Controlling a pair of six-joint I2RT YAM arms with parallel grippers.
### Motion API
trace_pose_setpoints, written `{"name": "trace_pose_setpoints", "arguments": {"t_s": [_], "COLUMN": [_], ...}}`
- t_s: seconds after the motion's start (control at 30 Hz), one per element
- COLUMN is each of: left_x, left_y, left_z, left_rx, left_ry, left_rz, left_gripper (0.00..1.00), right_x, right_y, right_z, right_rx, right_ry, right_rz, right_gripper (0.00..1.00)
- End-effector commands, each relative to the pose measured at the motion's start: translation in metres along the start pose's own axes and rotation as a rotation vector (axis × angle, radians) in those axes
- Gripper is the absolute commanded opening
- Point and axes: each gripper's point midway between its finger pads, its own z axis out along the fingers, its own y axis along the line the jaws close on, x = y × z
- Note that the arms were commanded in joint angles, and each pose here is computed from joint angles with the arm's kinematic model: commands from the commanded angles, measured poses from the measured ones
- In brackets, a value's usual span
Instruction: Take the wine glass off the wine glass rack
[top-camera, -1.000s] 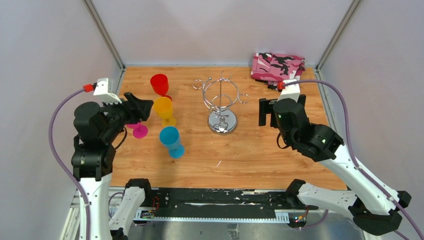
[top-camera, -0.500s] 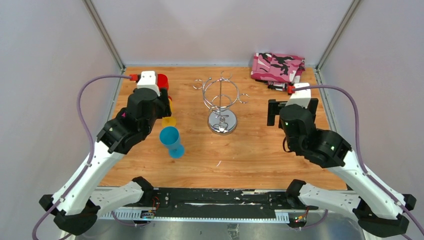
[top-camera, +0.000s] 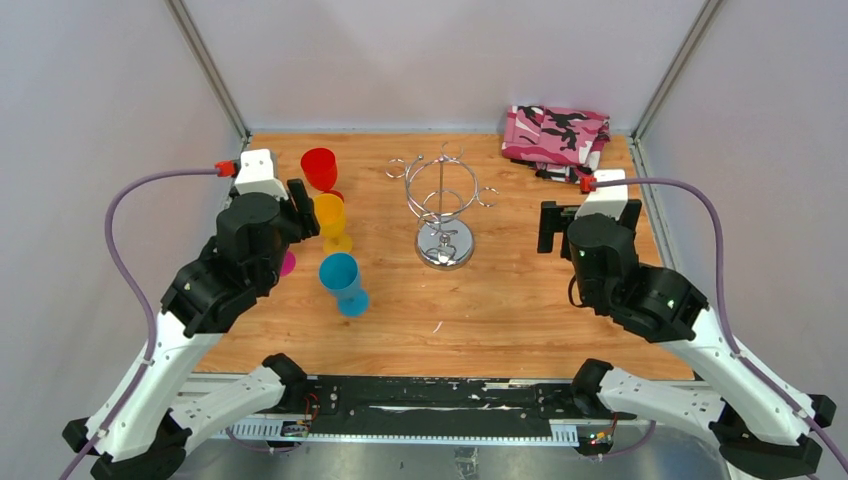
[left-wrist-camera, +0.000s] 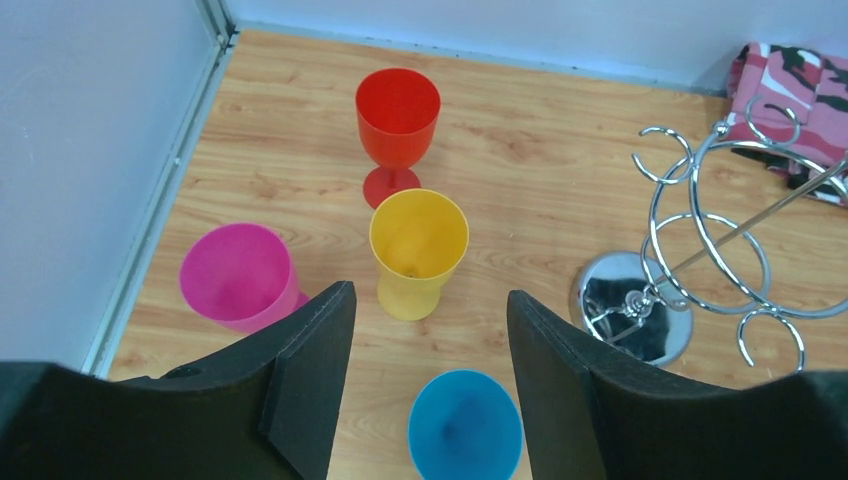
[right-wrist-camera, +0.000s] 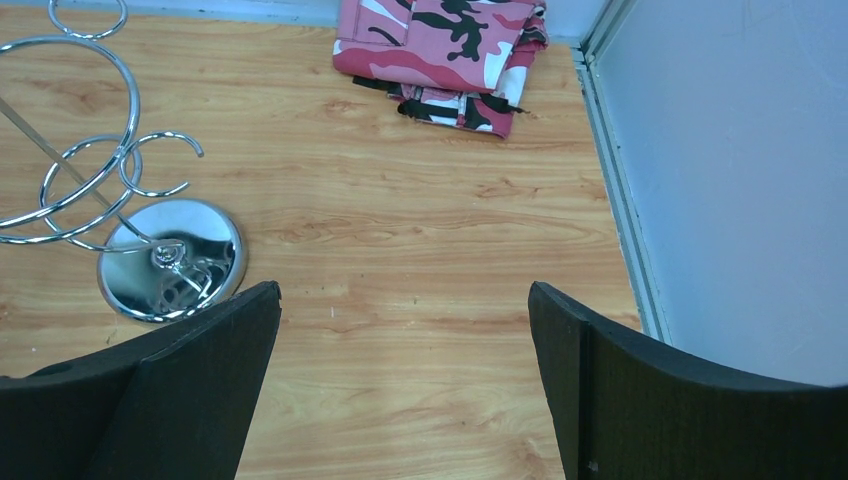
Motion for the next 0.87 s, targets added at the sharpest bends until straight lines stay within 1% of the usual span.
{"name": "trace_pose_setpoints", "arguments": {"t_s": [0.0,0.27,0.53,0.73,0.83], "left_x": [0.005,0.007,0.005,0.004,0.004], "left_y": [0.0,0.001,0.01,0.011,0.013], "left_z": [0.004,0.005,0.002,0.0,0.0], "left_rx": [-0.02,-0.027,-0.056,-0.06,-0.068], "left_ry": [0.016,0.019,0.002,-0.001,-0.003], "left_rz": [0.012,0.016,0.021,0.02,0.02], "left_gripper": [0.63,0.64,0.66,0.66,0.66], "right_x": [-0.001,0.0,-0.001,0.005,0.004], "right_y": [-0.005,-0.009,-0.009,-0.015,-0.014], "right_z": [-0.004,-0.008,-0.008,-0.002,-0.003], "right_rx": [-0.001,-0.007,-0.011,0.073,0.054], "right_ry": [-0.02,-0.031,-0.035,-0.005,-0.009], "right_rz": [0.009,0.022,0.016,-0.045,-0.023], "right_gripper": [0.99,0.99,0.99,1.0,1.0]}}
